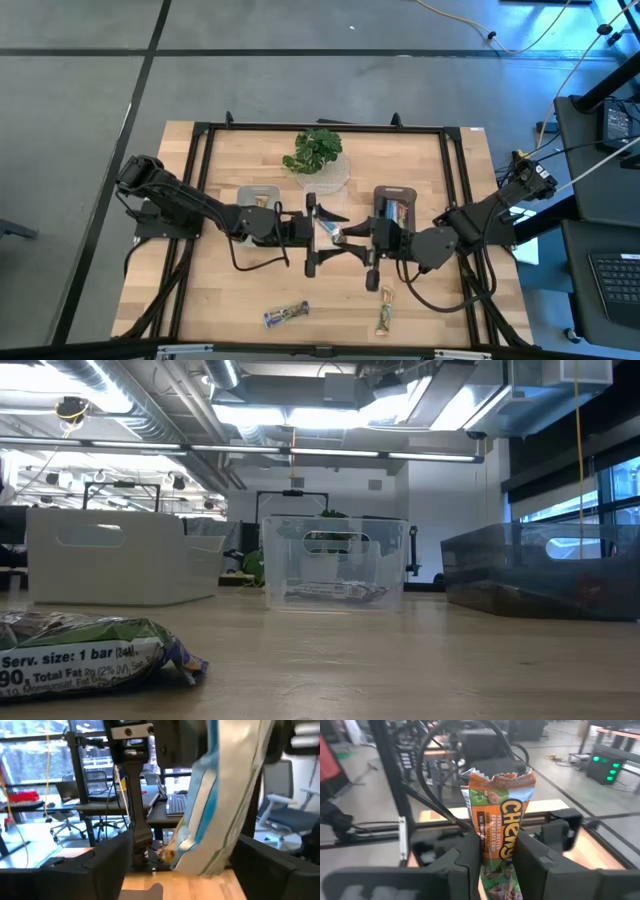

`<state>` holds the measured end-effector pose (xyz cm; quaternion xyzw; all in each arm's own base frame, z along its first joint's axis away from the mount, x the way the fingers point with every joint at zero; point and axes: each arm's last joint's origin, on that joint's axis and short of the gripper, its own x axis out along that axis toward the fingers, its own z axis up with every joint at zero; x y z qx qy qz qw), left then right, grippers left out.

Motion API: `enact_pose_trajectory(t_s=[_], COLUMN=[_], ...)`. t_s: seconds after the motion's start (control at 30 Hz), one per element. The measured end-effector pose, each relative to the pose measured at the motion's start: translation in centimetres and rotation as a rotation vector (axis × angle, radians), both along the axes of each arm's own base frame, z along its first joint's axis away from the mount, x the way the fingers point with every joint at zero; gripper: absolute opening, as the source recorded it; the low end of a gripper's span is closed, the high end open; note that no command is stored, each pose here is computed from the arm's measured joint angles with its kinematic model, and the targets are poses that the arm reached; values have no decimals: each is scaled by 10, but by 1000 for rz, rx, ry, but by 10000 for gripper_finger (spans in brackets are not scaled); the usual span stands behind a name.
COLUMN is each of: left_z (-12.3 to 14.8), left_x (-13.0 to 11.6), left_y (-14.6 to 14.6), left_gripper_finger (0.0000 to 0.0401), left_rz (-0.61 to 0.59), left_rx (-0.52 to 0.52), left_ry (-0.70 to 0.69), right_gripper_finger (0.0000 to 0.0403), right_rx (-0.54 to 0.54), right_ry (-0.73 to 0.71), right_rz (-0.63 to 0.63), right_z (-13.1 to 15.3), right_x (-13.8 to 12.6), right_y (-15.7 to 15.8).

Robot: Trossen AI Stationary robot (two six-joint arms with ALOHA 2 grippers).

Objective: Pick and place Granola Bars by type
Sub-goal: Put the right yellow granola bar into the gray bin

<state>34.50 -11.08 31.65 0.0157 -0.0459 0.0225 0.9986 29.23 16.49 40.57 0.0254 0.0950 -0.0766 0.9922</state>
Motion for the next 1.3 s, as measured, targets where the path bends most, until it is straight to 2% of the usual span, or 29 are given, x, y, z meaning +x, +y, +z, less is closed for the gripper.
enact_pose_trajectory(t_s=[0.1,0.4,0.57,0.93,1.3], left_z=[1,3,2,1,-7], left_x=[0,0,0,0,1], left_y=[0,0,-2,-3,-1], left_gripper_finger=[306,306,301,213,140], left_rz=[-5,-18,-74,-98,-58], left_rx=[-52,-83,-81,-60,-67], left_ry=[-8,-34,-30,-18,69], right_gripper_finger=[103,103,103,103,103], right_rx=[-3,-15,-25,-44,-39], right_ry=[28,80,91,96,77], right_rz=[-39,-70,-73,-70,-67], right_z=[-4,-17,-23,-22,-20], right_x=[0,11,17,17,17], right_y=[-3,-6,-5,-6,-5])
